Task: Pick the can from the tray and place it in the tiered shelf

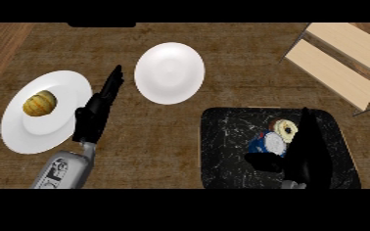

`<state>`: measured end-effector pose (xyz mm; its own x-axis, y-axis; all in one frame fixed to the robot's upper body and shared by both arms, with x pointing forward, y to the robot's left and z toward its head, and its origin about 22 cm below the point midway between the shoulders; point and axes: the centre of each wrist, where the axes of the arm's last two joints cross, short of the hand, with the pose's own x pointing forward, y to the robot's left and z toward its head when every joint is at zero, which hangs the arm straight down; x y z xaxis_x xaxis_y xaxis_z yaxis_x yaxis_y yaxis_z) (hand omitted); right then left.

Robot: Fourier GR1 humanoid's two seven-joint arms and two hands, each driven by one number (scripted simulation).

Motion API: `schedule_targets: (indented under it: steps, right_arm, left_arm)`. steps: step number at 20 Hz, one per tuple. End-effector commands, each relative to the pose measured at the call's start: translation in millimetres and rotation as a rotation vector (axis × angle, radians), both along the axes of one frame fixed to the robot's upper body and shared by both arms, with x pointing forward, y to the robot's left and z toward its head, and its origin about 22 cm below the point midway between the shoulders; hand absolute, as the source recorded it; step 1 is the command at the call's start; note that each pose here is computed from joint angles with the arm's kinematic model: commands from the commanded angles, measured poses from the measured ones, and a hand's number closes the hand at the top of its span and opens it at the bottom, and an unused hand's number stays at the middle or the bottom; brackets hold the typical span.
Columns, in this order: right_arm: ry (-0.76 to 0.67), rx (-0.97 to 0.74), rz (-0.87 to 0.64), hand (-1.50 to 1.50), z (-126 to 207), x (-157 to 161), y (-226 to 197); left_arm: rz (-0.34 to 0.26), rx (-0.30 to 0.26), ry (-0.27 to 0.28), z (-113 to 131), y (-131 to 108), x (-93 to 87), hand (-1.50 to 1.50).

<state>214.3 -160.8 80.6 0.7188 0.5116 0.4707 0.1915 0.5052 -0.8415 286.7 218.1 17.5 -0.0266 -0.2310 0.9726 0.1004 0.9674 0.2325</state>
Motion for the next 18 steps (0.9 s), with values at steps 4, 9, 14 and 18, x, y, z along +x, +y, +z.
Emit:
schedule_targets:
  steps: [4,9,14,18]
  right_arm:
    - [0.1,0.08,-0.193,-1.5,3,2,3]
    - [0.128,0.076,-0.171,-1.5,4,0,4]
    - [0.145,0.099,-0.176,-1.5,-26,12,5]
    - [0.184,0.102,-0.13,1.5,-28,14,8]
  left_arm:
    - [-0.014,-0.005,-0.022,-12,1,-11.4,0.0]
    - [0.0,0.006,0.006,3,7,-1.1,0.0]
    - [0.017,-0.009,-0.015,1,13,-1.3,0.0]
    - [0.012,0.0,-0.001,-11,13,-0.1,0.0]
